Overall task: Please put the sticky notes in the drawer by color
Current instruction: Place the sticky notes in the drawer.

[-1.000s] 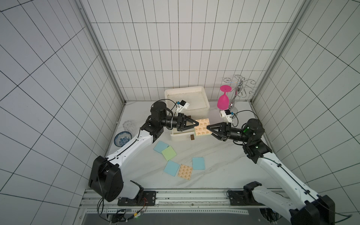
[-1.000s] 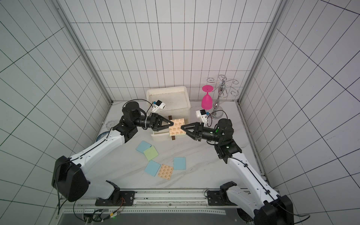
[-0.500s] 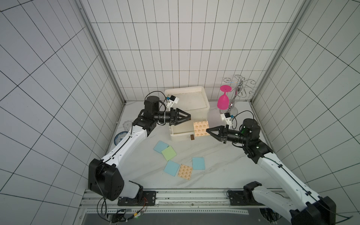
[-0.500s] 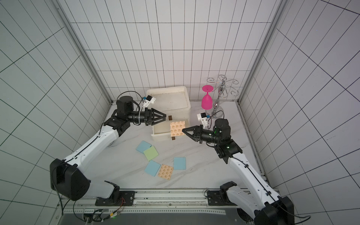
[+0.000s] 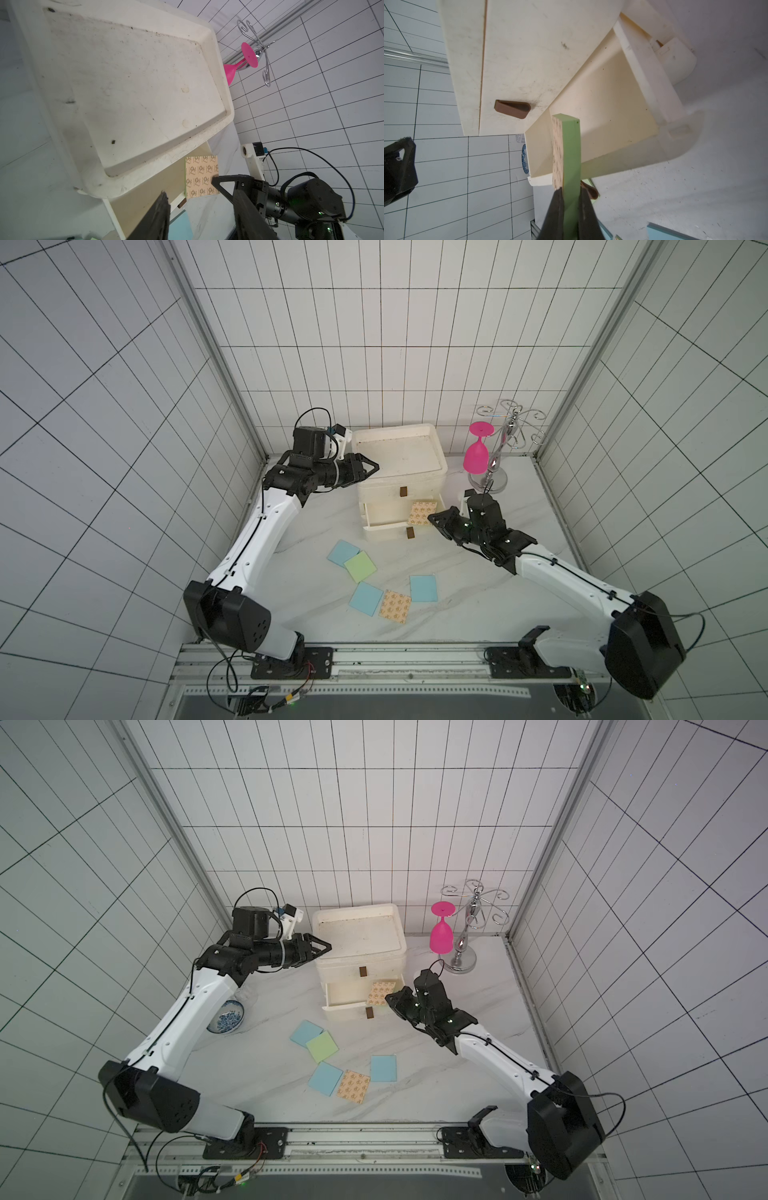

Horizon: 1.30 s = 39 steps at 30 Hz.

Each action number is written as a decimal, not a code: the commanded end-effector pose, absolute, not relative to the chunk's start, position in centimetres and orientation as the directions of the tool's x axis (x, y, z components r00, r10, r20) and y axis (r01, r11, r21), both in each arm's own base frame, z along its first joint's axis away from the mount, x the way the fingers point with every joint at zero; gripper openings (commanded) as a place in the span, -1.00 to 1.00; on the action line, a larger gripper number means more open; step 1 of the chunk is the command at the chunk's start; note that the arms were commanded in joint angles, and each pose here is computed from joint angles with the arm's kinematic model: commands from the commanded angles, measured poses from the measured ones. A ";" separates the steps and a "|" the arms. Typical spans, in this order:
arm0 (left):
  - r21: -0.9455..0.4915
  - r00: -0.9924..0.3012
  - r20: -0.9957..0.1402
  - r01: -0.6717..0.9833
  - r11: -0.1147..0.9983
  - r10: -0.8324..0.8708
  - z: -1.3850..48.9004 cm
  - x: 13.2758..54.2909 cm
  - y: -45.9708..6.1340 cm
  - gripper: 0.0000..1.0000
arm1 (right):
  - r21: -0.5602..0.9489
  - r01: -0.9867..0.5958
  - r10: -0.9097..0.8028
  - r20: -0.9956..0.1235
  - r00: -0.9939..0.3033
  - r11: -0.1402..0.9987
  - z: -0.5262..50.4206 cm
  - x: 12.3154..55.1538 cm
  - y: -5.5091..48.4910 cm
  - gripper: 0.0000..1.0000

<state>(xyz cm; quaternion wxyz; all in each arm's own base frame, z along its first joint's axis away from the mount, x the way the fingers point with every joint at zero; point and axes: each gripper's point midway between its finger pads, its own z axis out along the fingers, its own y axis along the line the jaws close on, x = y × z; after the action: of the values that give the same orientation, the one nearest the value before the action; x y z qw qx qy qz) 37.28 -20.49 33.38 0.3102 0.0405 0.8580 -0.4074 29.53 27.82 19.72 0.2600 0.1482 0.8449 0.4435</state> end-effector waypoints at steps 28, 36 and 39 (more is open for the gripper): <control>-0.614 -0.853 -0.514 0.297 0.731 -0.085 26.9 32.0 -19.5 0.05 | 0.687 -0.116 0.431 -0.569 -0.700 0.718 24.8 28.8 26.3 0.08; -0.629 -0.929 -0.353 0.149 0.763 -0.109 18.5 28.9 -17.7 0.06 | 0.387 -0.378 -0.092 -0.587 -0.804 0.841 19.9 18.8 28.7 0.10; -0.645 -0.942 -0.305 0.097 0.758 -0.139 16.9 28.8 -16.9 0.06 | 0.341 -0.454 -0.223 -0.541 -0.811 0.823 16.2 14.9 31.1 0.10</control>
<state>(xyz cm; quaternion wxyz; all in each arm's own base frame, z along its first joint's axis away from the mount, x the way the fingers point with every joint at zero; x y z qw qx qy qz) 28.05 -17.21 16.72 0.1552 -0.0035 0.9290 -0.3358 18.08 31.78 21.48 0.2924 -0.1182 0.8959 0.3129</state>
